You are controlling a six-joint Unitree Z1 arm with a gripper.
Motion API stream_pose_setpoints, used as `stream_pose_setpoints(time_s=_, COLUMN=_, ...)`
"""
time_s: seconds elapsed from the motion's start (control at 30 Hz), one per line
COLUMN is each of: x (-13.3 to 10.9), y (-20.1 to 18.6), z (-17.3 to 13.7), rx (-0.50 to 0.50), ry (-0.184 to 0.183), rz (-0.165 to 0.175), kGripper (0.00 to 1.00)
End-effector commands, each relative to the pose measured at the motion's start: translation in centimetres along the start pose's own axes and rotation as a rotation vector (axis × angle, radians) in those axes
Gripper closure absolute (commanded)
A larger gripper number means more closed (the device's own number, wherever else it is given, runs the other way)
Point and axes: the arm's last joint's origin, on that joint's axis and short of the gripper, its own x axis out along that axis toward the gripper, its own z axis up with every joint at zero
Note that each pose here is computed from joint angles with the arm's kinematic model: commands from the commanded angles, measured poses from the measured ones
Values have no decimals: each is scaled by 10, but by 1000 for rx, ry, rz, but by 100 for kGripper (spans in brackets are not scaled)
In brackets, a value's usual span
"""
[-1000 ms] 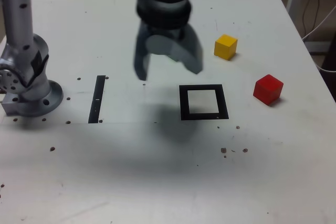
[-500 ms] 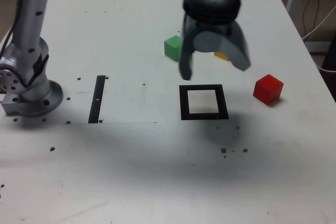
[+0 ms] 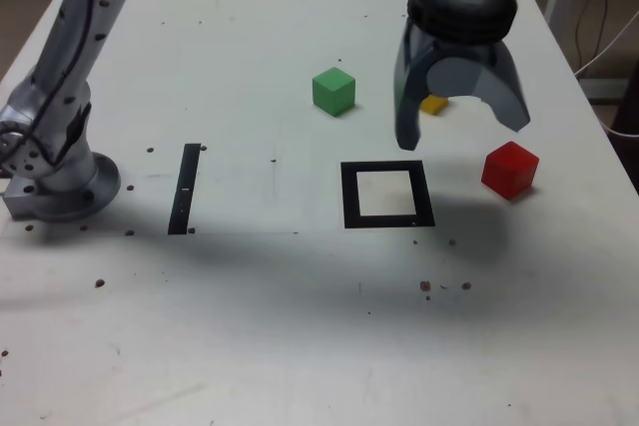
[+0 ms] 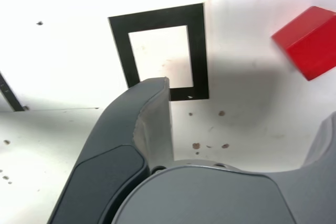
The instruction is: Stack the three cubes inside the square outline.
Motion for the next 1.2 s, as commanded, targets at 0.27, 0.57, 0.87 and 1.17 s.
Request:
stream_pose_setpoints(time_s=0.27, x=10, y=7, z=43, rx=9, ry=-27, rz=-16, kGripper=1)
stream_pose_setpoints(time_s=0.57, x=25, y=12, z=59, rx=19, ry=-19, rz=-24, kGripper=1)
stream_pose_setpoints(time_s=0.87, x=28, y=17, z=61, rx=40, ry=-12, rz=-22, kGripper=1)
stream_pose_setpoints(time_s=1.17, x=25, y=21, z=57, rx=204, ry=-10, rz=2, kGripper=0)
